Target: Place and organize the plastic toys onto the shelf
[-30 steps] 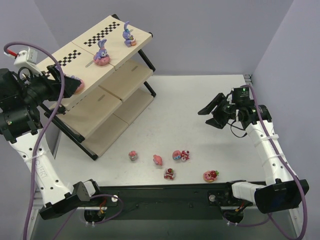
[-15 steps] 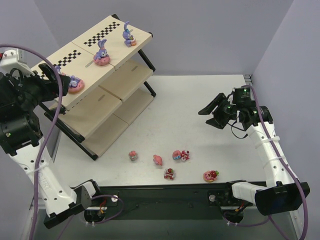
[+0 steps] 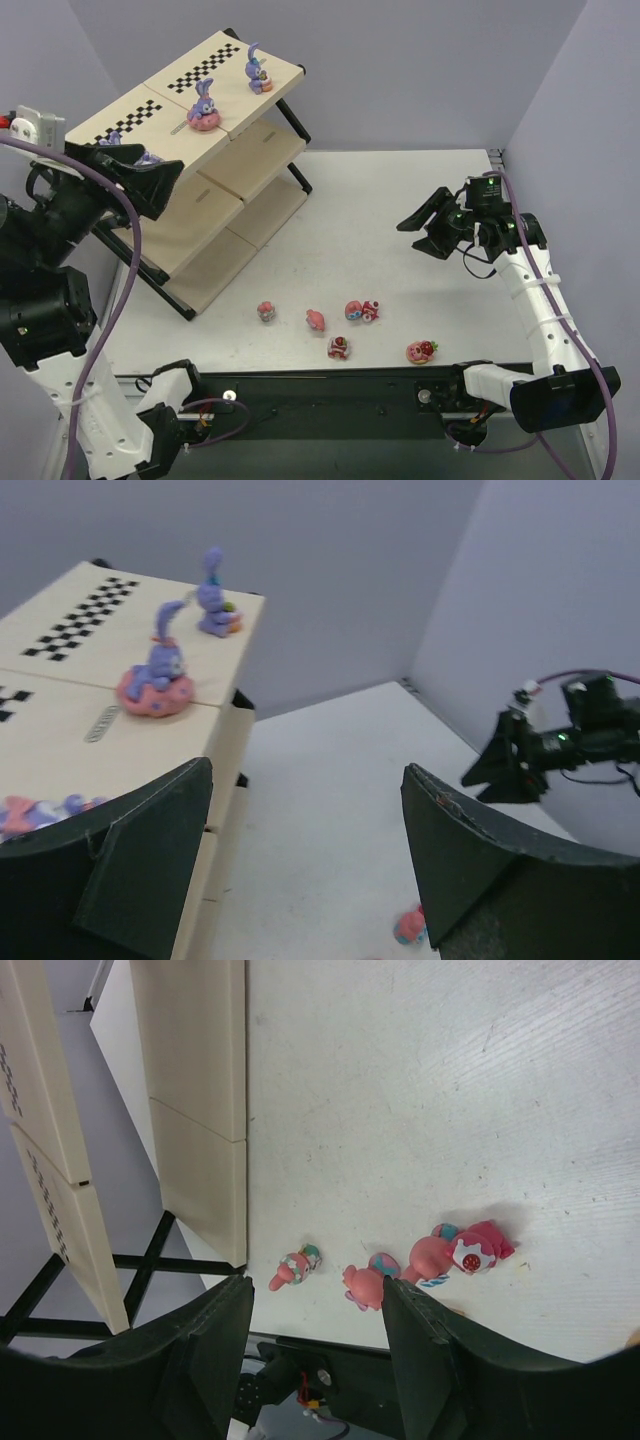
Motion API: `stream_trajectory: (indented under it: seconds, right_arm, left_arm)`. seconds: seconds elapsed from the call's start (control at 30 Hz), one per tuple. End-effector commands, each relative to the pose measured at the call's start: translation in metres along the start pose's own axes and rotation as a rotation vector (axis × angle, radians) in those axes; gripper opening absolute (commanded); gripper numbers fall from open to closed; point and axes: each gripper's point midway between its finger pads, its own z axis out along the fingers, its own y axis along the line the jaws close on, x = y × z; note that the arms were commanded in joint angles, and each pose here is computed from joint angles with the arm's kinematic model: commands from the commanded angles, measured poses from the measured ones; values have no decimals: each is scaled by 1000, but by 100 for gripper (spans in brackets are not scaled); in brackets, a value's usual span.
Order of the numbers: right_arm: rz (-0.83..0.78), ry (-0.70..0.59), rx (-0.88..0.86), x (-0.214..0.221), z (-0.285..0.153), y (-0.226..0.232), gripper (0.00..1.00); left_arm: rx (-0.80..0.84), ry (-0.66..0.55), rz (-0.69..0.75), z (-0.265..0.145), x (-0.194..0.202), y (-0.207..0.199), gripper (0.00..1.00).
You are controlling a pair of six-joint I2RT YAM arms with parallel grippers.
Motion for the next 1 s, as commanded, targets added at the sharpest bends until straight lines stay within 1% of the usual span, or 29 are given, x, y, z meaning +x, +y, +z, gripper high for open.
stream_trajectory:
  seconds: [0.0,0.07,0.13,0.17,0.2,0.23,0.27,0.3,0.33,0.37,0.4,0.43,0.47,0.5,0.53,0.57,0.63,0.7,0.73,0.8,0.83,0.87,0.9,0.93,0.97]
  right_arm:
    - [-31,0,-15,6,-12,4,55]
    - [-33,-2,-11,6,-12,3,55]
    - [-39,0,-10,7,-12,2,56]
    - [-41,1,-6,8,-11,1,56]
    - [-40,-1,1,8,-10,-1,56]
    - [-41,0,7,9,-9,-3,56]
    - [-44,-2,8,9,-9,-3,56]
    - [-43,-3,12,10,-9,-5,56]
    - [-42,-3,20,11,-7,-7,56]
    - [-43,-6,24,11,-8,-8,56]
    - [-44,-9,27,12,-7,-9,56]
    - [-44,-10,34,13,-6,-12,56]
    - [-46,-12,36,13,-7,-13,56]
    - [-50,-13,41,13,-6,-15,56]
    - [-54,-12,48,14,-5,-17,57]
    - [-67,-12,53,14,-4,-19,57]
    - [-79,-13,60,15,-3,-22,57]
    - [-99,-9,68,17,-2,-27,58]
    - [-112,-11,69,18,-2,-28,58]
    - [-145,-9,83,20,-1,-34,59]
    - [-156,-12,85,20,-1,-36,59]
    - [-167,-12,89,21,0,-39,60]
    - [-184,-7,92,22,2,-42,60]
    - [-231,0,85,25,3,-41,60]
    - [-254,8,87,27,5,-42,61]
  left_arm:
    - [359,46,-97,12,9,-49,85]
    - [411,64,-110,14,17,-60,85]
    - [424,91,-147,21,30,-59,85]
    - [459,98,-158,21,35,-69,85]
    - [469,113,-176,25,43,-71,85]
    - [442,104,-180,31,45,-68,84]
    - [461,117,-191,33,51,-75,84]
    - [517,142,-204,33,58,-93,83]
    - [459,143,-200,43,64,-88,82]
    - [464,173,-207,51,75,-94,81]
    - [516,205,-205,51,84,-117,81]
    - [517,226,-172,52,93,-126,79]
    - [439,228,-155,65,100,-122,79]
    - [502,247,-128,59,107,-148,79]
    - [498,251,-119,61,112,-154,79]
    - [452,249,-108,68,117,-154,79]
    - [495,252,-80,65,125,-177,79]
    - [473,260,-47,71,140,-184,79]
    - [512,256,-42,65,142,-198,79]
    - [465,267,-5,72,159,-197,79]
    - [474,261,-7,72,162,-203,79]
    - [467,291,3,73,180,-202,80]
    - [467,305,0,74,189,-204,82]
    - [465,303,-9,76,195,-205,86]
    - [456,323,-7,79,207,-205,87]
